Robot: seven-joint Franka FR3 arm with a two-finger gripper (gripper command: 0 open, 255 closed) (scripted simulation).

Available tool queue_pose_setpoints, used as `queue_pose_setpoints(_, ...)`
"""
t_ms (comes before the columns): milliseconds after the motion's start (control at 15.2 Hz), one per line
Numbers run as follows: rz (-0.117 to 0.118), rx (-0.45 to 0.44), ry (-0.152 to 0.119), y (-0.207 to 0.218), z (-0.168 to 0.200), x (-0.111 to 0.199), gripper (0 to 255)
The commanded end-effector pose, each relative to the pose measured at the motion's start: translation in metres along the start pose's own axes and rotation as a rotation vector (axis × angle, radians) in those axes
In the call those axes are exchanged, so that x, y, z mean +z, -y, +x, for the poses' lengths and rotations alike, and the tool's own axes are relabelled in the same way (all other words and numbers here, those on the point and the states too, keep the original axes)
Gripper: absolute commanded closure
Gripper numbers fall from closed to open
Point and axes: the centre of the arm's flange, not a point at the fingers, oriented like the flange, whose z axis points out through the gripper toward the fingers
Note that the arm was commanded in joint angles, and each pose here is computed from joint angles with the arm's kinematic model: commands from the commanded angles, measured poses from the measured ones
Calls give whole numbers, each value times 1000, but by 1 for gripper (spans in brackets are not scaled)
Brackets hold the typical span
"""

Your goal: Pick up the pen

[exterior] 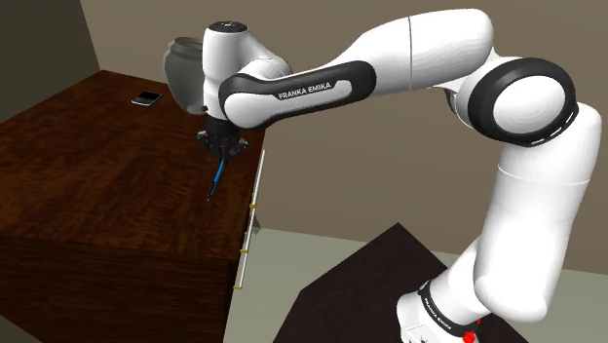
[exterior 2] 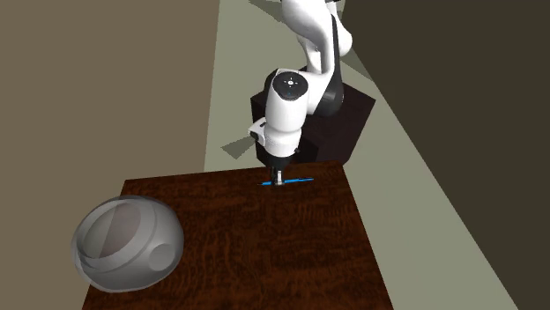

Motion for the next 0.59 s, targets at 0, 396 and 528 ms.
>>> queue_pose_setpoints(0,0,0,0,1,0,-11,255)
queue_pose_setpoints(396,0,0,0,1,3,-42,255)
queue_pose_setpoints(528,0,0,0,2,4,-43,255)
